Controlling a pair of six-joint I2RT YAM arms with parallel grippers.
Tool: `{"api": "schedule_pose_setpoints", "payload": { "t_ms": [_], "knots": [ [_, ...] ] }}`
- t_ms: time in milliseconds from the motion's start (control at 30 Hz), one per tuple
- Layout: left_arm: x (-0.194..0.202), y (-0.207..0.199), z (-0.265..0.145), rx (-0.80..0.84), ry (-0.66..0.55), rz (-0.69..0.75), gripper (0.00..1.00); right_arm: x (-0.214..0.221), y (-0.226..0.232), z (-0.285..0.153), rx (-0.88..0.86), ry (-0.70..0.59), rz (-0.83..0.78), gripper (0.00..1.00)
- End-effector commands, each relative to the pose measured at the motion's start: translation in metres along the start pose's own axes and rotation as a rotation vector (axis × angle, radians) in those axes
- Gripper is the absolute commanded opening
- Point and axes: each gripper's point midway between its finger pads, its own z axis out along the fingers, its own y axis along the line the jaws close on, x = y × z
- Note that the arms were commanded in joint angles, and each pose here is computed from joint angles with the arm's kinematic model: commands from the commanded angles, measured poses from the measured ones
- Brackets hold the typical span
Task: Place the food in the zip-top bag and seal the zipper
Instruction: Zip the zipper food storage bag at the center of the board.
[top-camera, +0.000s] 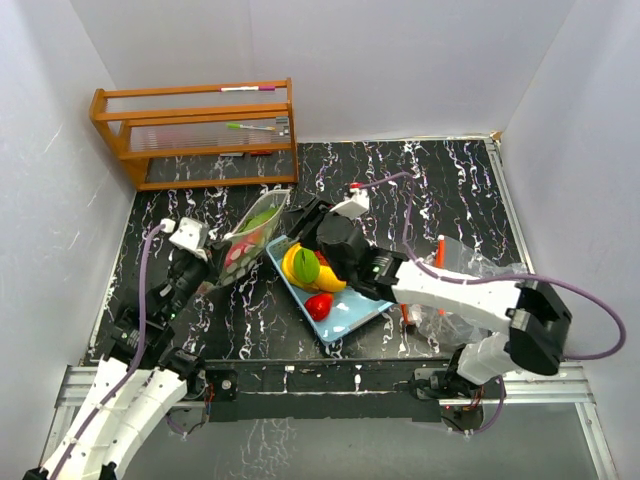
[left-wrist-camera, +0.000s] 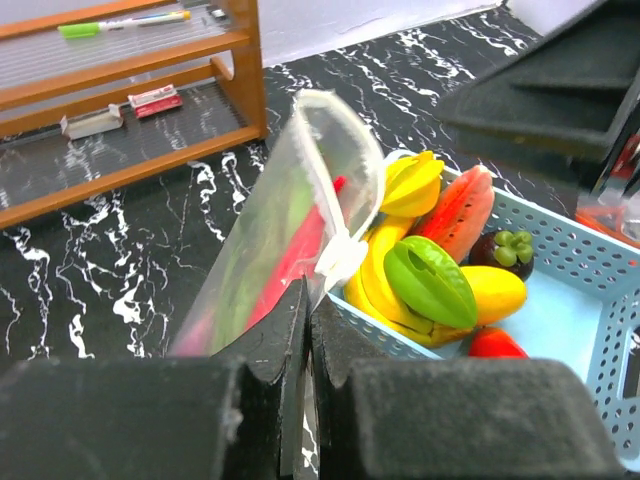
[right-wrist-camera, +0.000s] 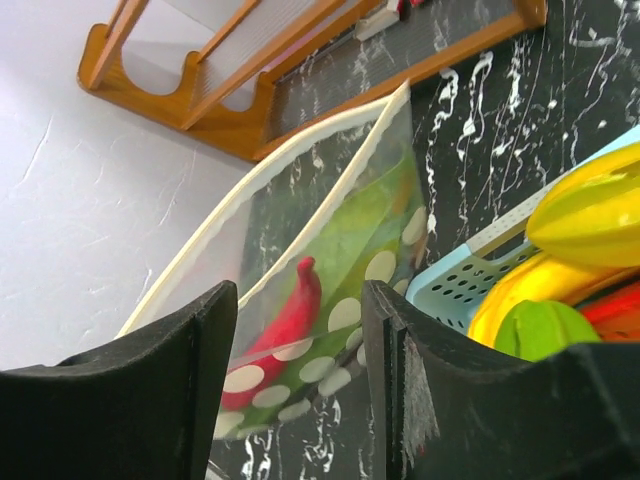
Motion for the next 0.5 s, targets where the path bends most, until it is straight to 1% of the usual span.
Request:
{"api": "schedule_pose_setpoints", "payload": {
  "t_ms": [0, 67, 133, 200, 267, 333, 367, 467],
  "knots": [
    [-0.006, -0.017, -0.005, 0.112, -0.061, 0.081, 0.0, -0.042, 0.029, -0.033, -0.136, -0.049, -0.158, 0.55],
    [-0.006, -0.02, -0.006, 0.129, -0.05, 0.078, 0.0, -0.05, 0.041, -0.048, -0.227, -0.045, -0.329, 0.55],
    [-0.013, -0.022, -0.008, 0.138, -0.056, 0.085, 0.0, -0.055, 0.053, -0.066, -0.347, -0.042, -0.528, 0.53],
    [-0.025, -0.022, -0.01, 0.142, -0.066, 0.103, 0.0, -0.055, 0.064, -0.083, -0.471, -0.033, -0.7, 0.56],
    [-0.035, -0.023, -0.011, 0.143, -0.068, 0.12, 0.0, -0.055, 0.069, -0.094, -0.532, 0.0, -0.813, 0.56],
    [-0.042, -0.023, -0.013, 0.148, -0.067, 0.137, 0.0, -0.057, 0.07, -0.098, -0.532, 0.026, -0.87, 0.56],
    [-0.046, -0.023, -0.014, 0.145, -0.071, 0.135, 0.0, -0.061, 0.066, -0.095, -0.489, 0.034, -0.858, 0.58],
    [-0.043, -0.029, -0.015, 0.175, -0.085, 0.12, 0.0, -0.065, 0.048, -0.086, -0.348, 0.065, -0.748, 0.59]
  ]
}}
